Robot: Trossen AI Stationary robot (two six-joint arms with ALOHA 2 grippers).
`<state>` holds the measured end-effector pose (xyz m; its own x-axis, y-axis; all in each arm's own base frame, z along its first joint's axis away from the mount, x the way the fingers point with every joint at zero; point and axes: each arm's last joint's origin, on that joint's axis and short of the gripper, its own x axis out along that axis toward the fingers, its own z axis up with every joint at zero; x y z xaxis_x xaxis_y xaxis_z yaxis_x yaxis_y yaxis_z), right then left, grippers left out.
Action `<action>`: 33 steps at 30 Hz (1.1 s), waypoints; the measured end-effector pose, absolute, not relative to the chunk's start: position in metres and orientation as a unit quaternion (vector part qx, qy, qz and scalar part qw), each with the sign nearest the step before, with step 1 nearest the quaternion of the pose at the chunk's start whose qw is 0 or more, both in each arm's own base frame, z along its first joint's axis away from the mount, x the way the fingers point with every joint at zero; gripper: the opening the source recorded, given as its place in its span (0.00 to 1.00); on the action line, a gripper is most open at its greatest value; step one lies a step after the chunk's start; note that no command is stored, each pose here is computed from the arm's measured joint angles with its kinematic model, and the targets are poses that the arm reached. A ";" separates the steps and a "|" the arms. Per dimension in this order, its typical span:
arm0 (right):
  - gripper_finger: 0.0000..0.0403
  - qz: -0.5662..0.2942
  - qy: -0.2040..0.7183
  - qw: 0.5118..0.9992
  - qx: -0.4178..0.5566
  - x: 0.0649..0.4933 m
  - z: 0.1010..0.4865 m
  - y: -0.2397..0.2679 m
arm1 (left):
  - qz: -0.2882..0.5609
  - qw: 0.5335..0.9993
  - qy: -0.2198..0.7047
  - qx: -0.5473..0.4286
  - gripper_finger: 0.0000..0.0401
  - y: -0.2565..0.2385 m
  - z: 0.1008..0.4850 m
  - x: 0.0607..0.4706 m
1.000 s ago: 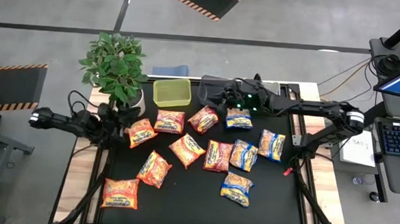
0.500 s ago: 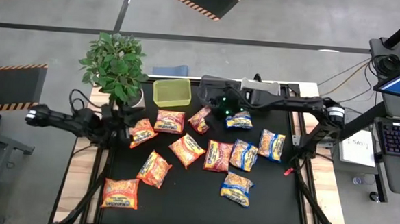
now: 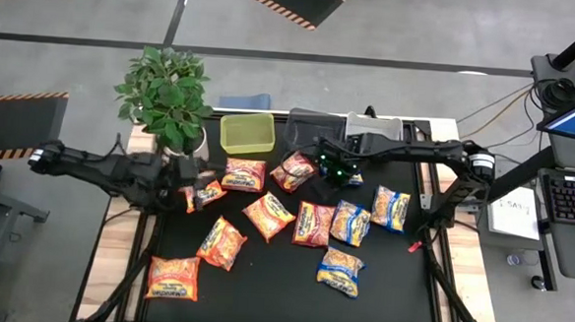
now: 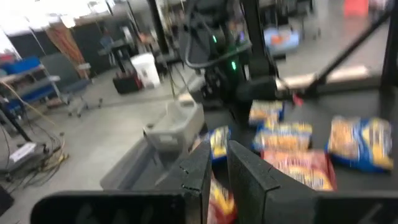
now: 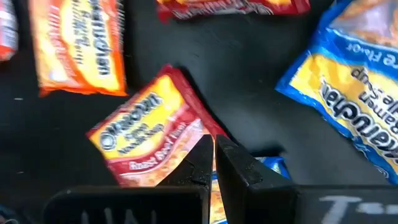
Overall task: Sort Maruchan noodles
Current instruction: Put the top right red noodle pack into the black bin
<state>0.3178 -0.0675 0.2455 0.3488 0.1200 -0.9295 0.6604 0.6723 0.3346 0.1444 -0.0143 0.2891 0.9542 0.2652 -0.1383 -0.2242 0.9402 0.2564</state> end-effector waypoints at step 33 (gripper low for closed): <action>0.02 -0.207 0.269 0.924 0.176 0.341 0.186 -0.082 | 0.112 0.966 0.138 0.188 0.09 -0.028 0.261 0.216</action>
<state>0.3407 -0.0818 0.1855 0.7698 -0.2873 -0.5699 0.4771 0.8522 0.2148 0.2161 -0.0278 0.2608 0.9369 0.2684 -0.2242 -0.1645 0.9039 0.3948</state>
